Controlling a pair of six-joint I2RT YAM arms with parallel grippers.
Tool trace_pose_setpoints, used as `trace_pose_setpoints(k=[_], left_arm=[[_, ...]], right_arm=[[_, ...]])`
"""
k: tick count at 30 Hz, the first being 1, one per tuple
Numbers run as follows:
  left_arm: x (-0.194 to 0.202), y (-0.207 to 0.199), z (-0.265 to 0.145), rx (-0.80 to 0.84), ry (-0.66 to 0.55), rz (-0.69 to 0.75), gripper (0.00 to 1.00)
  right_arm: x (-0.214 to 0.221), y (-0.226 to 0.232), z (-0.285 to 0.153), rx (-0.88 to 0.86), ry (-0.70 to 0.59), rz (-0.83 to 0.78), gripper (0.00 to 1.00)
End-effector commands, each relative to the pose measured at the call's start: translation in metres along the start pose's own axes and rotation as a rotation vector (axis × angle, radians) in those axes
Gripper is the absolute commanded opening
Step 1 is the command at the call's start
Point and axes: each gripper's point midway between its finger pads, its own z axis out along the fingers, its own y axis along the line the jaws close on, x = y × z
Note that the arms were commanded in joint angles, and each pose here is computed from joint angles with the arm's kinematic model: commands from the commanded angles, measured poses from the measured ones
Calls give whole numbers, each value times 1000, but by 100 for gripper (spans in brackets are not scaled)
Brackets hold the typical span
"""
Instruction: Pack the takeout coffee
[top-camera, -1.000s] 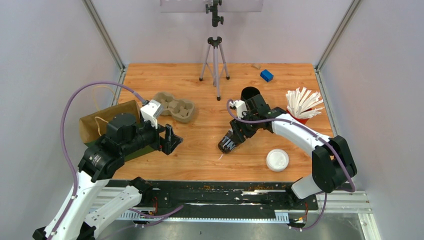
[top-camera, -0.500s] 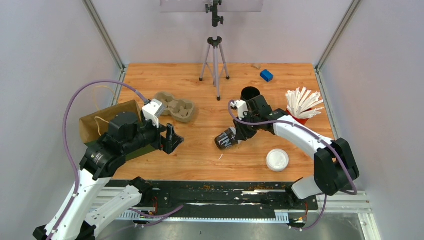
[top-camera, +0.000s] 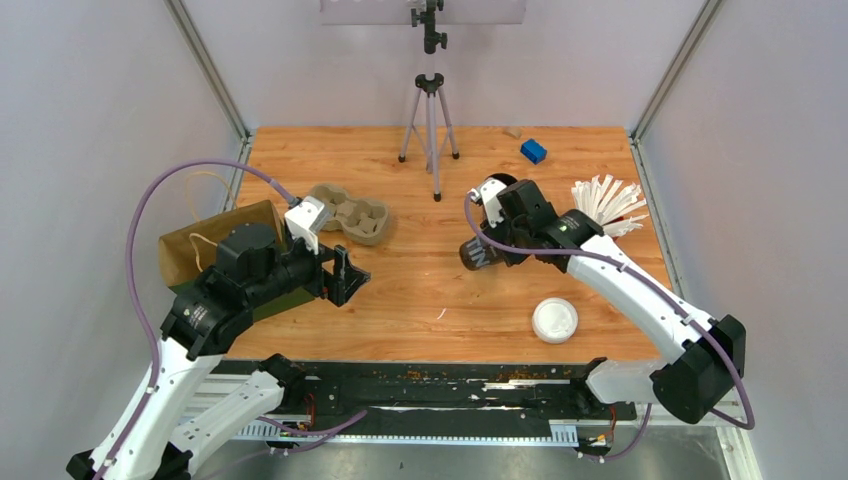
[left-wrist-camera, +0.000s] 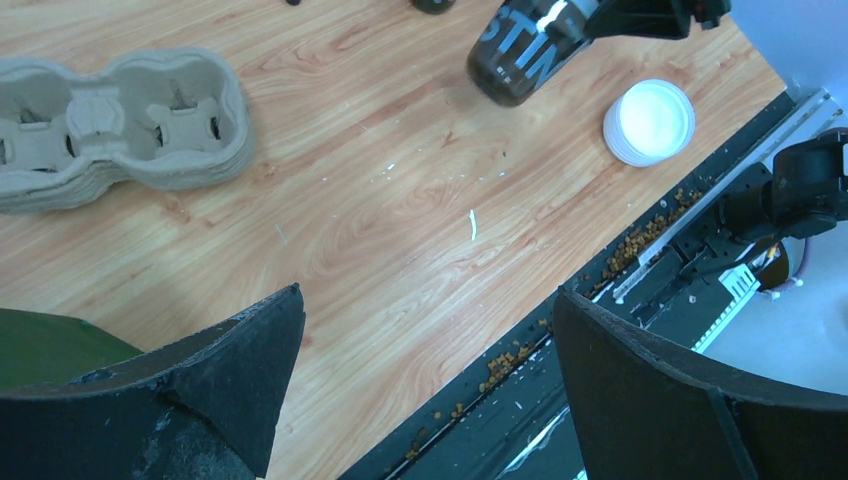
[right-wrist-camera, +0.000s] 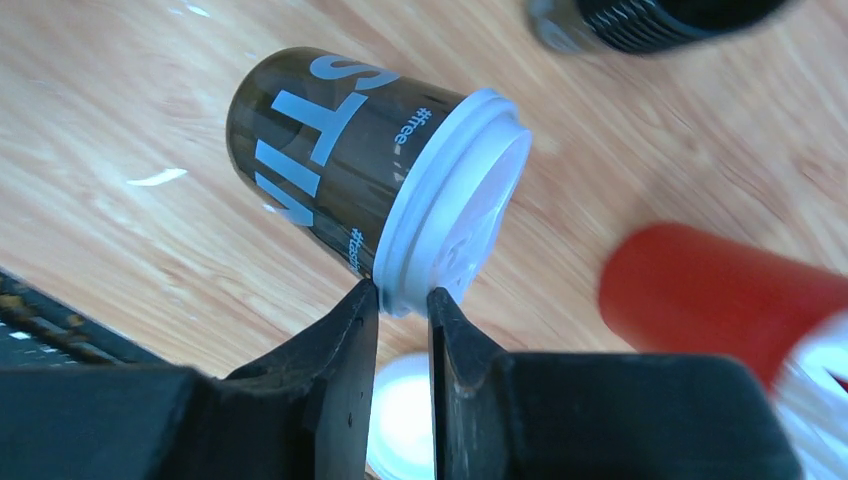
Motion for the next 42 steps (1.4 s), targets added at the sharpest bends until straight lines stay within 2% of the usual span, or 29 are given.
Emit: trace_pose_setpoints(k=[1, 7, 14, 24, 28, 35, 42], left_arm=[[-16, -2, -5, -2, -63, 16, 100], [-18, -3, -5, 8, -80, 13, 100], [-19, -5, -6, 19, -110, 2, 100], [-19, -7, -2, 31, -108, 4, 100], [-15, -3, 1, 17, -98, 1, 100], [-13, 0, 3, 5, -93, 1, 100], [-12, -1, 3, 6, -90, -4, 100]], right_arm=[[24, -55, -43, 319, 173, -42, 23], [38, -93, -55, 524, 360, -171, 24], [29, -118, -30, 651, 433, -254, 26], [43, -121, 20, 639, 516, -316, 27], [47, -122, 30, 648, 532, -322, 31], [49, -113, 42, 592, 540, -313, 35], [47, -95, 49, 508, 486, -257, 39]])
